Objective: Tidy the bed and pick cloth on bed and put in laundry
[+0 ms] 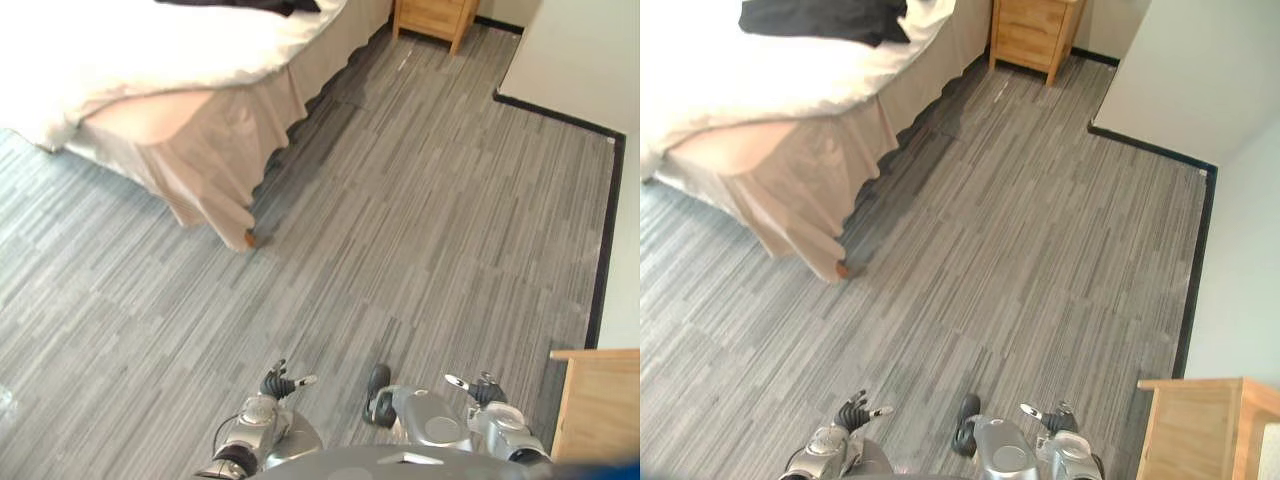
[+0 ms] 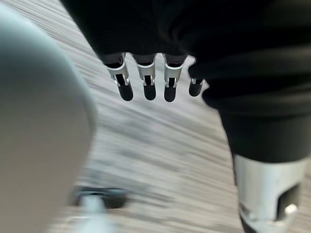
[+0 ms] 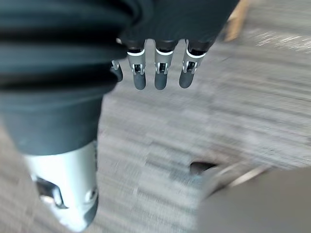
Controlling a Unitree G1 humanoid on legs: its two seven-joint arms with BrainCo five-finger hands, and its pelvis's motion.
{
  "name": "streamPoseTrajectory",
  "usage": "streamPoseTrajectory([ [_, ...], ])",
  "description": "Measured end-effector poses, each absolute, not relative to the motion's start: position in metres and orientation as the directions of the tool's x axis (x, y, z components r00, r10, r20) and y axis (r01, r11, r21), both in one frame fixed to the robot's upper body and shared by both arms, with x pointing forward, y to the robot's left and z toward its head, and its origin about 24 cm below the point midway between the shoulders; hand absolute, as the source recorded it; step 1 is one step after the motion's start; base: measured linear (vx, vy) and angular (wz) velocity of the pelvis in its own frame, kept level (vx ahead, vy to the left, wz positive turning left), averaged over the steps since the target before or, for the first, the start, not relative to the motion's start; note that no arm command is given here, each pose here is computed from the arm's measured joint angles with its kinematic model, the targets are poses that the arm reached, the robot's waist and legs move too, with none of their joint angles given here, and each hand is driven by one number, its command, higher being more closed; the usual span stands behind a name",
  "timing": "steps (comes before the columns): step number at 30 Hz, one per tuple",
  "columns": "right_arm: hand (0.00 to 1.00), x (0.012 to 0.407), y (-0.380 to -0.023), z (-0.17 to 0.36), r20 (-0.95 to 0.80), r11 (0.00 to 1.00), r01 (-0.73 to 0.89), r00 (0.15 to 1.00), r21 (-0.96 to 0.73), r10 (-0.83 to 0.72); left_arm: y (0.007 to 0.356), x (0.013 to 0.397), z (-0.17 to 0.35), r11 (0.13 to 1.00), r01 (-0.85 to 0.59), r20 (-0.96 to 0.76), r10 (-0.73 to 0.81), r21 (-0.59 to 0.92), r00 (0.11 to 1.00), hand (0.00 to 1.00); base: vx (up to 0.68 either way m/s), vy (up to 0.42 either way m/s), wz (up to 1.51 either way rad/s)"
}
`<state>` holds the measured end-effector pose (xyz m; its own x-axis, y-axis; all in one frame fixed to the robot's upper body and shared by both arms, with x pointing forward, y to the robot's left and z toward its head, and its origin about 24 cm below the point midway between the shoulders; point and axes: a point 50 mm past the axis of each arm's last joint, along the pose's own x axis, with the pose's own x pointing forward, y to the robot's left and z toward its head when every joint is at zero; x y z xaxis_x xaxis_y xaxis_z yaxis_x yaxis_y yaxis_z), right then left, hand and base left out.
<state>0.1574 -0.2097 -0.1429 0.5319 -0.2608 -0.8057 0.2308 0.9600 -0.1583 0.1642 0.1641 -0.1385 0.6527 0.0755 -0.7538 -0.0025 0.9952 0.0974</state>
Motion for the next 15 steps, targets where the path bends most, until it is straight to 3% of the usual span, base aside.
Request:
streamPoseTrajectory([
  [7, 0.0, 0.167, -0.193, -0.141, -0.793, 0.976, 0.172, 0.572, -0.135, -0.211, 0.174, 0.155, -0.141, 0.989, -0.135, -0.762, 0.13, 0.057, 0.634, 0.0, 0.49, 0.012, -0.32],
  [12, 0.0, 0.133, -0.175, -0.156, -0.853, 0.977, 0.194, 0.491, -0.091, -0.177, 0.199, 0.144, -0.143, 0.972, -0.217, -0.777, 0.204, 0.088, 0.596, 0.0, 0.54, 0.097, 1.12],
  [15, 0.0, 0.12, -0.185, -0.16, -0.87, 0.973, 0.194, 0.45, -0.122, -0.199, 0.195, 0.132, -0.148, 0.965, -0.254, -0.804, 0.199, 0.062, 0.56, 0.0, 0.54, 0.08, 1.29],
])
